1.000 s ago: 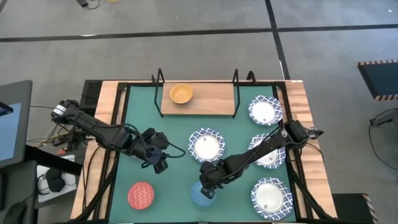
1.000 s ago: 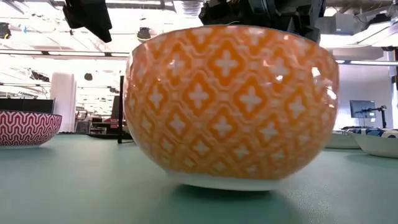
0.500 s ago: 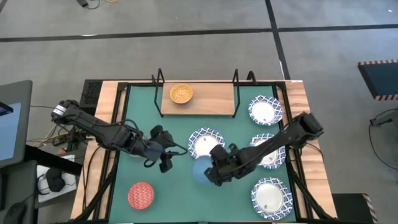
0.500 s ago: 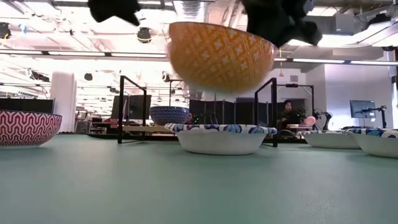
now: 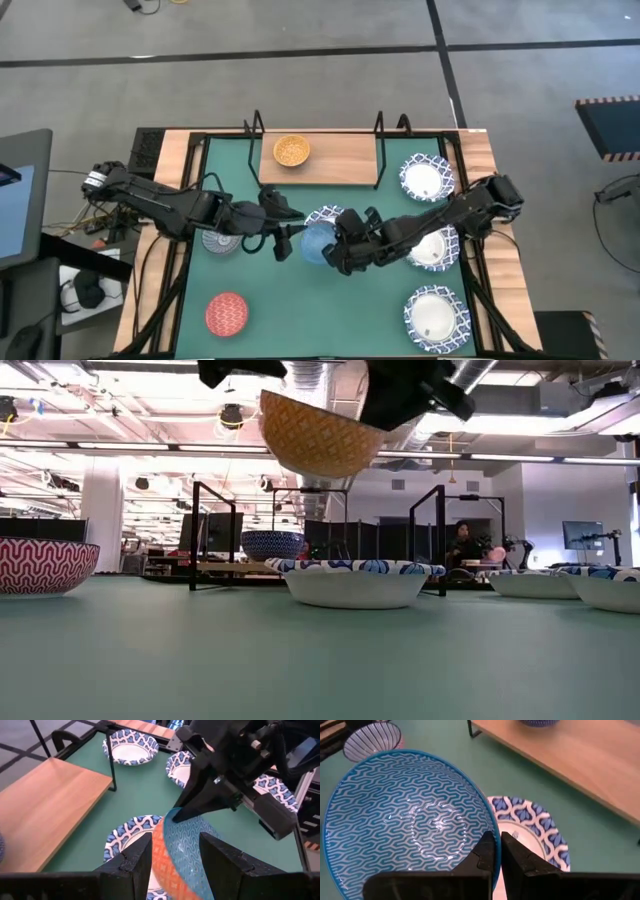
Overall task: Place and stack bowls onto a shelf
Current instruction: Stack the small light blue bowl on top of the small yellow bowl on the shelf
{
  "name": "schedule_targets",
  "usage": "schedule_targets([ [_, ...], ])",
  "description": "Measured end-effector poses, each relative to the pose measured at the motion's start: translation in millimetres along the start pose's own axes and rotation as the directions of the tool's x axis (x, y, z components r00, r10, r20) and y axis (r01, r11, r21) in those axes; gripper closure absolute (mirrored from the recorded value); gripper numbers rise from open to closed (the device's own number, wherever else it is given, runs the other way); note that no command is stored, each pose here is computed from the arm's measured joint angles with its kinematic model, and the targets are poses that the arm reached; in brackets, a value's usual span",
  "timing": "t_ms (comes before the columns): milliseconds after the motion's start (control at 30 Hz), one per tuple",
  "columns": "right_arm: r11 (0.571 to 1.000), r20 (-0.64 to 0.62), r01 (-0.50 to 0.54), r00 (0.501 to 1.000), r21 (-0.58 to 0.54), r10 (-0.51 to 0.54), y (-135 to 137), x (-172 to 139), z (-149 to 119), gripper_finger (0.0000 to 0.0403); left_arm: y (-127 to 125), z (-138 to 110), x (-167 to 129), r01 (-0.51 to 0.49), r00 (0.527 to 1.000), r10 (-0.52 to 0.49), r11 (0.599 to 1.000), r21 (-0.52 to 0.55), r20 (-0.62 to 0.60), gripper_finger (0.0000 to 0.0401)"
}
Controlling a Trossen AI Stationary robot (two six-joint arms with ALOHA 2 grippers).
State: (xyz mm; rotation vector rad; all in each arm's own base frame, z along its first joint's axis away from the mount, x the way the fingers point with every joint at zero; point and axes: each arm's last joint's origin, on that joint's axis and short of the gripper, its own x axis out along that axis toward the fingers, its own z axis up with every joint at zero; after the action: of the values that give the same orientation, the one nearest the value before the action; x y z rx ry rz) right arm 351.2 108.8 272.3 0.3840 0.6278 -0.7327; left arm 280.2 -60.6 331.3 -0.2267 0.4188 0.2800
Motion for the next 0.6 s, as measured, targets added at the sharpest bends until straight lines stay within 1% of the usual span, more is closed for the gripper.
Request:
schedule_targets([
  [267, 0.993, 0.064, 0.002, 0.998, -0.121, 0.006, 5, -8, 28, 0.0368, 12, 6, 6, 0.004, 1.0, -0.003, 0.999, 0.036, -0.006, 0.0254],
  [367, 0.989, 0.088, 0.0, 0.996, -0.149, 0.013, 5, -11, 40, 0.0366, 15, 6, 8, 0.012, 1.0, -0.011, 0.999, 0.048, -0.019, 0.0254],
  [500, 0.981, 0.111, 0.016, 0.994, -0.195, 0.006, 5, -14, 51, 0.0364, 20, 6, 9, -0.026, 0.999, 0.027, 0.998, 0.052, -0.021, 0.0261],
  [600, 0.976, 0.119, 0.02, 0.993, -0.218, 0.006, 4, -15, 58, 0.0363, 23, 5, 9, -0.064, 0.997, 0.066, 0.996, 0.059, -0.029, 0.028],
])
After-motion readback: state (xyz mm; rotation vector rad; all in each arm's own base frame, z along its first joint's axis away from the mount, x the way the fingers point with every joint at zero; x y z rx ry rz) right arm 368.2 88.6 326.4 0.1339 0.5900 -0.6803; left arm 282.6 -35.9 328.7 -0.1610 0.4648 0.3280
